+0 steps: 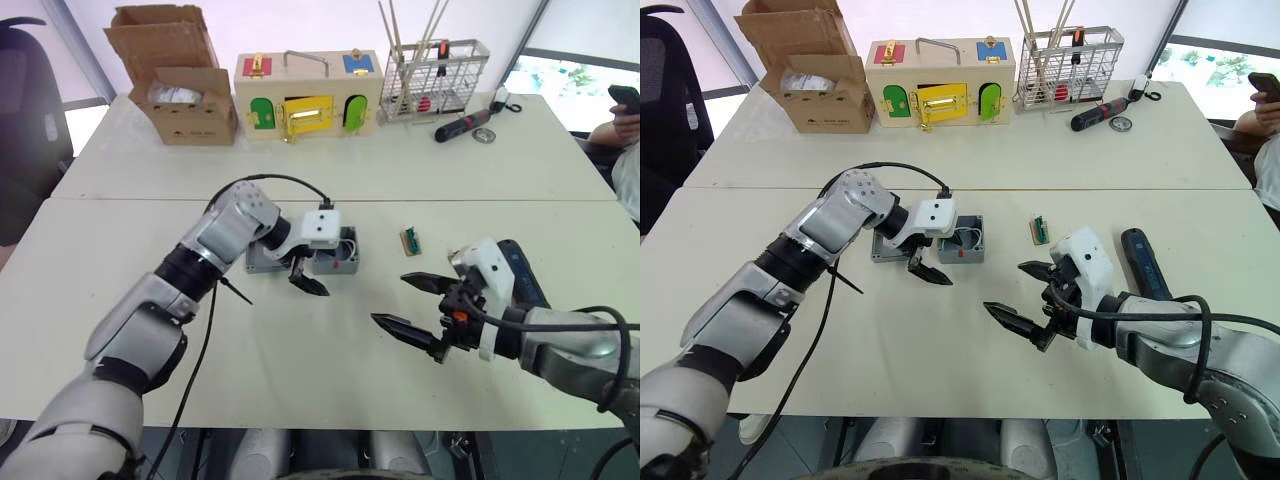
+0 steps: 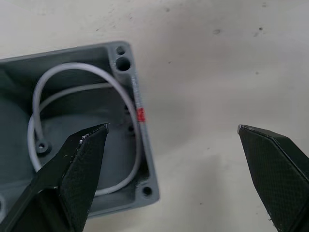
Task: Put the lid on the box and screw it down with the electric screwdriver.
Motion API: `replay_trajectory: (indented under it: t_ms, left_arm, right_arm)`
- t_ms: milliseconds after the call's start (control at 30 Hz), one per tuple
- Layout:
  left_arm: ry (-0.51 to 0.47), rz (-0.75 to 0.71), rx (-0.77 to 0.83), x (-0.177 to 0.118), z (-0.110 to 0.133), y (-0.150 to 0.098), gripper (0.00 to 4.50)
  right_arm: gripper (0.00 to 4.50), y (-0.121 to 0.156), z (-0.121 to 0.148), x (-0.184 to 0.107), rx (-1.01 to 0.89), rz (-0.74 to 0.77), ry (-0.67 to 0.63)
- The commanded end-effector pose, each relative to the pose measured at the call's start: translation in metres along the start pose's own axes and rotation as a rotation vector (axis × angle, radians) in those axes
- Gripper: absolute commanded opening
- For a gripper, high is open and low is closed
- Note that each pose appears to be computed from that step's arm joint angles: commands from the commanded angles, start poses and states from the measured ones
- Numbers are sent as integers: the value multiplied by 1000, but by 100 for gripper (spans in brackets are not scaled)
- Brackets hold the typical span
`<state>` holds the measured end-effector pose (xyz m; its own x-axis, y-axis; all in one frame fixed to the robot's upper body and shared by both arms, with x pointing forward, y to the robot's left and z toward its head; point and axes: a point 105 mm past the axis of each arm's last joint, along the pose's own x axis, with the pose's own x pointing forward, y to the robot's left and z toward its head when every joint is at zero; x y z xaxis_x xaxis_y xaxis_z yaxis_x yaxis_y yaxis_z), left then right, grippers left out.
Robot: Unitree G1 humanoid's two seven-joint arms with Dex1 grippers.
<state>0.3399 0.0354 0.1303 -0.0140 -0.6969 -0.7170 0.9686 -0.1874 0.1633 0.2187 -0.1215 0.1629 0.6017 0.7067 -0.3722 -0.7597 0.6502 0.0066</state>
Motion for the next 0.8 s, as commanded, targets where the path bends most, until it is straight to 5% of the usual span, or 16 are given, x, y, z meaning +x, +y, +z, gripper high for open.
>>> replay_trajectory:
  t_ms: [33,267,600,800]
  left_arm:
    - [-5,14,39,-2,9,5,359]
    - [2,20,50,4,9,6,6]
    - [-98,-28,288,-4,30,1,6]
    - [-60,-241,429,-6,28,-22,6]
  right_arm:
    - [450,6,11,-4,-33,-8,-54]
    - [450,5,12,-3,-32,-24,-57]
    - [450,14,3,-8,-23,51,-10]
    - [450,20,2,-14,3,100,-1]
